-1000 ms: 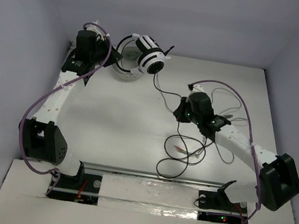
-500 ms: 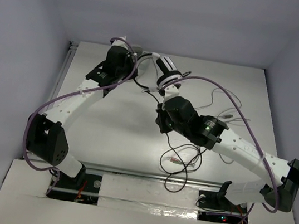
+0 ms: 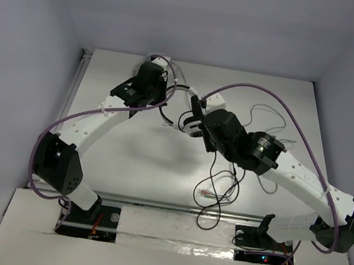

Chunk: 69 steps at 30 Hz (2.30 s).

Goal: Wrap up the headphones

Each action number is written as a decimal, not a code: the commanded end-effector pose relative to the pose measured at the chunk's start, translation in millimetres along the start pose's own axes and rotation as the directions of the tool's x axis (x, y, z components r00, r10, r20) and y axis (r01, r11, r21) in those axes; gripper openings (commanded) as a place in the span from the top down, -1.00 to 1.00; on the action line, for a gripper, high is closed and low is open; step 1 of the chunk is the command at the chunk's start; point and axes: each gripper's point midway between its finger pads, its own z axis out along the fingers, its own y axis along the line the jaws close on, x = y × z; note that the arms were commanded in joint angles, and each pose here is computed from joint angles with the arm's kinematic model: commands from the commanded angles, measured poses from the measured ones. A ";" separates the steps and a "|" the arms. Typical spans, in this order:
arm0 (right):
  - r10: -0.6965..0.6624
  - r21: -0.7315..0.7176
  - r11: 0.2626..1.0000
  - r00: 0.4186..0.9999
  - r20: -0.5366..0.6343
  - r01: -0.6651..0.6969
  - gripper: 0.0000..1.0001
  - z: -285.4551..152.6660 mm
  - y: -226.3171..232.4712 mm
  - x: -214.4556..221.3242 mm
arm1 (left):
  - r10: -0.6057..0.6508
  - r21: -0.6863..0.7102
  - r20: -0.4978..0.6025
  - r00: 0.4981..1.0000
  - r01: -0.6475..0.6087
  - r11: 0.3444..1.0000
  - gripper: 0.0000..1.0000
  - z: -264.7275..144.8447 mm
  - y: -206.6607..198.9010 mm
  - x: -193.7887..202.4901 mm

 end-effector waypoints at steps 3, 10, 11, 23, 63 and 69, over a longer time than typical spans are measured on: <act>-0.022 0.069 0.997 0.996 0.081 0.016 1.00 -16.9 -18.9 -25.5 | 0.142 0.197 0.112 0.983 -0.162 0.967 1.00 -41.5 -42.1 -45.3; -0.036 0.208 0.978 0.993 0.115 0.011 1.00 -18.4 -43.4 -30.5 | 0.234 0.303 0.078 0.969 -0.246 0.921 1.00 -52.7 -55.7 -25.2; -0.035 0.215 0.977 0.992 0.124 0.007 1.00 -19.7 -45.1 -33.0 | 0.244 0.321 0.072 0.967 -0.254 0.913 1.00 -52.8 -60.9 -19.9; 0.003 0.329 0.943 0.989 0.150 -0.053 1.00 2.9 -85.3 -35.7 | 0.287 0.493 0.079 0.954 -0.288 0.821 1.00 -70.1 -92.6 3.8; 0.509 -0.506 0.821 0.741 0.439 -0.264 0.25 22.9 -22.5 -46.1 | -0.058 0.769 0.259 0.964 -0.170 0.617 1.00 -177.6 -114.7 -96.3; 0.532 -0.578 0.772 0.767 0.358 -0.266 0.07 48.5 -0.1 -18.3 | -0.148 0.758 0.279 0.949 -0.123 0.640 1.00 -191.1 -110.0 -121.2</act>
